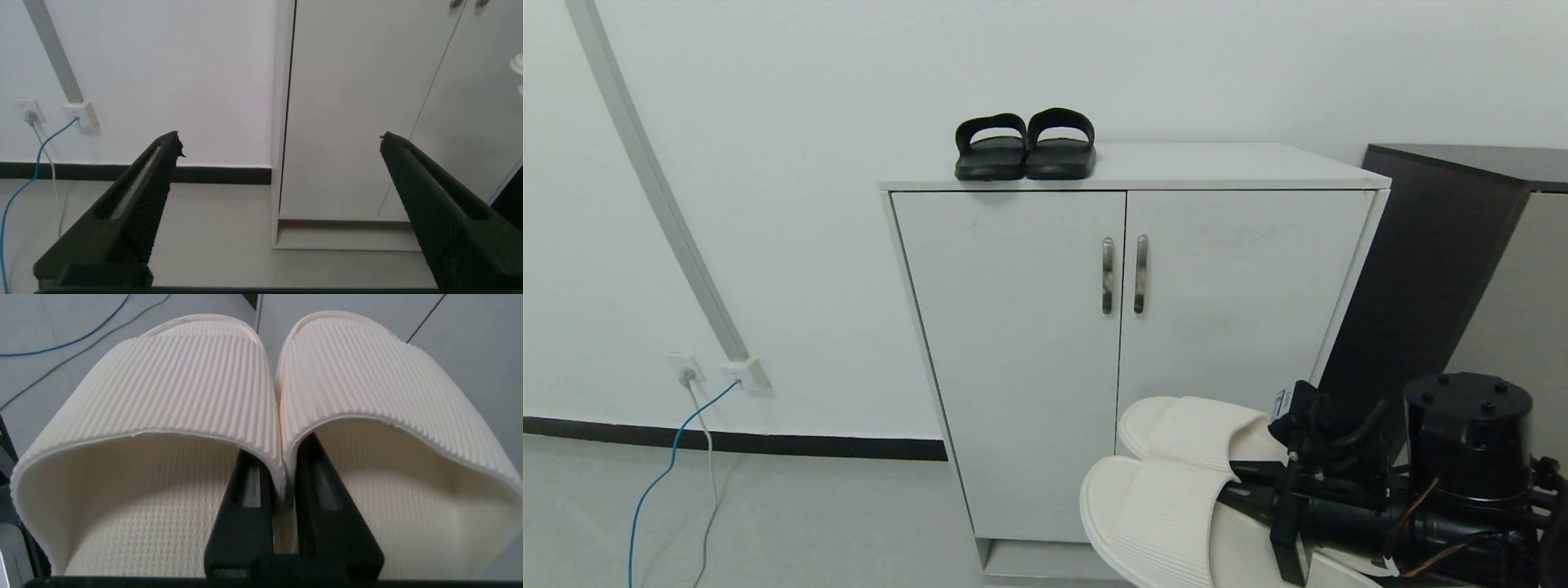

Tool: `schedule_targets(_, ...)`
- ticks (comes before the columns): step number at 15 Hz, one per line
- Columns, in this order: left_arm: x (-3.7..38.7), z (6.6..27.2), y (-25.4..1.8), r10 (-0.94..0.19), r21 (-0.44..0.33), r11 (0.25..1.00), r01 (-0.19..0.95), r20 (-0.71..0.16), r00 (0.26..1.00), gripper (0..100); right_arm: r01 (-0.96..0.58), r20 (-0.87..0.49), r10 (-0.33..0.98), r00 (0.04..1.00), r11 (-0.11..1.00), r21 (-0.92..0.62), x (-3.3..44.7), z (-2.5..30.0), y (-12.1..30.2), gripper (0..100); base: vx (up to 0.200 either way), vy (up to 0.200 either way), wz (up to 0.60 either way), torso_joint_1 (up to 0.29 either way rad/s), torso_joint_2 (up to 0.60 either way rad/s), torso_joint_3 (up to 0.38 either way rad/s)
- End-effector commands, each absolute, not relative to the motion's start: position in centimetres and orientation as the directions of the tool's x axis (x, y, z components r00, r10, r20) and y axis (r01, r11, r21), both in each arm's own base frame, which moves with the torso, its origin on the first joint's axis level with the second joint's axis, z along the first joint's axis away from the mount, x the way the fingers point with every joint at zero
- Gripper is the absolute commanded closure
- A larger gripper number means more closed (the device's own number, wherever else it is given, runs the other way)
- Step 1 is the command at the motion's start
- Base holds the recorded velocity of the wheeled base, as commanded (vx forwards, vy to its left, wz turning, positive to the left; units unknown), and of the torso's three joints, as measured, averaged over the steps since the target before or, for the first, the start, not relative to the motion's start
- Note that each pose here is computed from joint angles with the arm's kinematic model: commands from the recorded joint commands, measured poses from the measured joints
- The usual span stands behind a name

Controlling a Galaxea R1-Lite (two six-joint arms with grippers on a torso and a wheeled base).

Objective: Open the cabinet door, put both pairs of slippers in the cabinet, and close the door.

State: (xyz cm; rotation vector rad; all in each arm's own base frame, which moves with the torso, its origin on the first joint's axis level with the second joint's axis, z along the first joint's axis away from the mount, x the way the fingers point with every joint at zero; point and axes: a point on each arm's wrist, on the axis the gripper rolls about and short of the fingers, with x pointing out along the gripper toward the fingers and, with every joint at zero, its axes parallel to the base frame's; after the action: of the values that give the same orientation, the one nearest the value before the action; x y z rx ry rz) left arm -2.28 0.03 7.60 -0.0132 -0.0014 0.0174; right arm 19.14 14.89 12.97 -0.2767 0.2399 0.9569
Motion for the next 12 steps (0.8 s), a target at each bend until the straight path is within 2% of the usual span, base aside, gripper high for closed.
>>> schedule_targets(1, -2.27, 7.61, 0.03, 0.018, -0.014, 1.0, -0.018, 0.0, 1.0, 0, -0.831, -0.327, 0.768, 0.551, 0.543, -0.124, 19.12, 12.79, 14.95, 100, 0.0, 0.0, 0.0, 0.0, 0.0, 0.0)
schedule_targets(5, -2.27, 7.61, 0.03, 0.017, -0.014, 1.0, -0.017, 0.0, 1.0, 0, -0.83, -0.328, 0.767, 0.552, 0.543, -0.125, 19.17, 12.69, 14.98, 100, 0.0, 0.0, 0.0, 0.0, 0.0, 0.0)
schedule_targets(8, -2.28, 7.61, 0.03, 0.017, -0.012, 1.0, -0.017, 0.002, 1.0, 0, -0.831, -0.324, 0.77, 0.55, 0.542, -0.125, 19.0, 12.6, 14.9, 100, -0.2, 0.0, 0.0, 0.004, 0.0, 0.004)
schedule_targets(12, -2.28, 7.59, 0.04, 0.023, -0.008, 1.0, -0.023, 0.0, 1.0, 0, -0.834, -0.311, 0.776, 0.548, 0.537, -0.127, 18.62, 12.54, 14.89, 100, 0.0, 0.0, 0.0, 0.0, 0.0, 0.0)
